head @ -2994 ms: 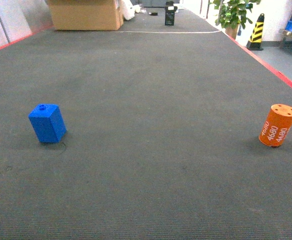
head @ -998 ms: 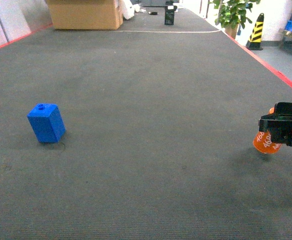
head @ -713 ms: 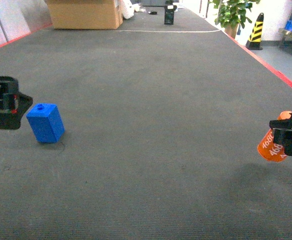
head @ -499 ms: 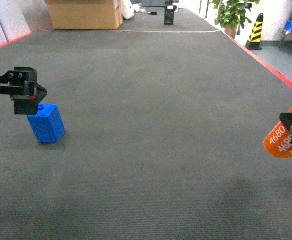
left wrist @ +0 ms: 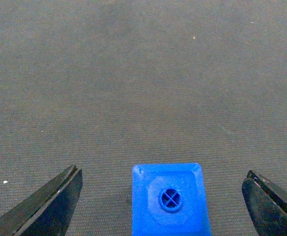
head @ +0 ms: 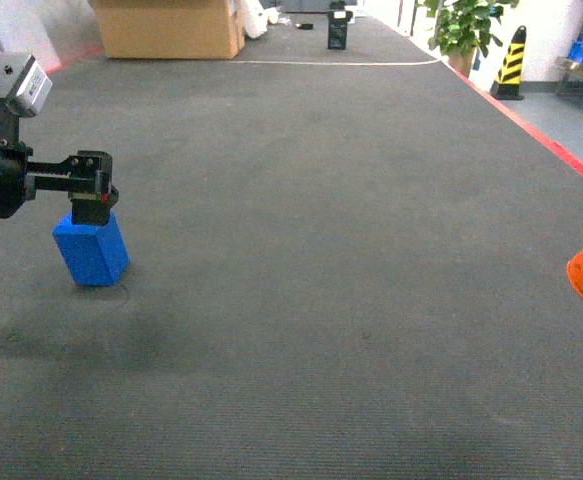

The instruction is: Sort blue parts and orange caps into right shelf containers

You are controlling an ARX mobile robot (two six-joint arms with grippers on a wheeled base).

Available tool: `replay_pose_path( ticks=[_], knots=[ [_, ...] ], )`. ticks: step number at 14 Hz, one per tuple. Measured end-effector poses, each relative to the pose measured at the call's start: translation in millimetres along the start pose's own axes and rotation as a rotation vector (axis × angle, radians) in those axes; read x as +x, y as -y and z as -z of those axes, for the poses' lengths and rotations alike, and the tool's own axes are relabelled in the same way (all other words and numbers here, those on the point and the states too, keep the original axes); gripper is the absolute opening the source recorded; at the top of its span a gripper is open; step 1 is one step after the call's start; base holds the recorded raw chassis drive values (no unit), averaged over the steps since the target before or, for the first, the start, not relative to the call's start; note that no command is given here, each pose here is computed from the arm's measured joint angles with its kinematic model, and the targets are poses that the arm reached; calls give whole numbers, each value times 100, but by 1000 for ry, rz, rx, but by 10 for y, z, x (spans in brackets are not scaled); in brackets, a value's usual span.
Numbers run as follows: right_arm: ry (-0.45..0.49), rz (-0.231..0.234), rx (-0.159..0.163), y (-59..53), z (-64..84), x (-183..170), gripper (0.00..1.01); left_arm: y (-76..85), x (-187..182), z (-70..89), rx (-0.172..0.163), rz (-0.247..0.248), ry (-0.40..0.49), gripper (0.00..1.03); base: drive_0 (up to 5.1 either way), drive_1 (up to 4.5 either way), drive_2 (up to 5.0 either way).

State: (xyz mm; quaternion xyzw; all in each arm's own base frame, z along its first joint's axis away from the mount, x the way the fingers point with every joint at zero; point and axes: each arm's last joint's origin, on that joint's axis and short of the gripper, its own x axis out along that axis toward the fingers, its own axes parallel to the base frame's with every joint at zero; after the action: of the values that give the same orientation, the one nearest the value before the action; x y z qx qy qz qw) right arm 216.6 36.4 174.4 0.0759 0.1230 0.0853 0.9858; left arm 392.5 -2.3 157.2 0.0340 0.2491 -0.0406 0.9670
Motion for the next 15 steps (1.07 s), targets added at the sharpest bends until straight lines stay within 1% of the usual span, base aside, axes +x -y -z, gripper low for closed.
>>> replay_pose_path(
  ticks=[1,2,4,5,6,7,8,9,10,11,12,14,15],
  knots=[
    [2,0,6,-1,-1,-37,45,-12,59,16,-3,-2,-13,98,0,0,0],
    [-8,11,25,18,-5,-129,45,-32,242,15,-11,-5,-34,98,0,0,0],
    [13,9,32,8,-61,-206,45,-47,350,37,-17,-2,-49,98,0,0,0],
    [29,7,31,2,-91,-238,45,-43,389,69,-20,12,-63,98,0,0,0],
    [38,6,34,-1,-110,-263,45,-47,417,106,-31,12,-87,98,0,0,0],
    [30,8,36,1,-105,-280,45,-70,466,158,-49,2,-109,88,0,0,0],
    [30,16,41,18,-107,-300,45,-93,483,196,-58,-5,-122,77,0,0,0],
    [37,32,46,49,-122,-321,45,-93,469,212,-69,-8,-104,63,0,0,0],
    [36,37,50,58,-121,-335,45,-99,366,202,-70,-22,-96,49,0,0,0],
    [25,43,52,67,-101,-371,45,-81,152,163,-64,-31,-48,46,0,0,0],
    [21,43,55,76,-99,-428,45,-52,-145,75,-56,-26,32,46,0,0,0],
    [30,56,51,75,-127,-549,45,-2,-745,-52,-24,-44,193,46,0,0,0],
    [25,65,20,63,-119,-682,45,54,-1241,7,-6,-66,258,46,0,0,0]
  ],
)
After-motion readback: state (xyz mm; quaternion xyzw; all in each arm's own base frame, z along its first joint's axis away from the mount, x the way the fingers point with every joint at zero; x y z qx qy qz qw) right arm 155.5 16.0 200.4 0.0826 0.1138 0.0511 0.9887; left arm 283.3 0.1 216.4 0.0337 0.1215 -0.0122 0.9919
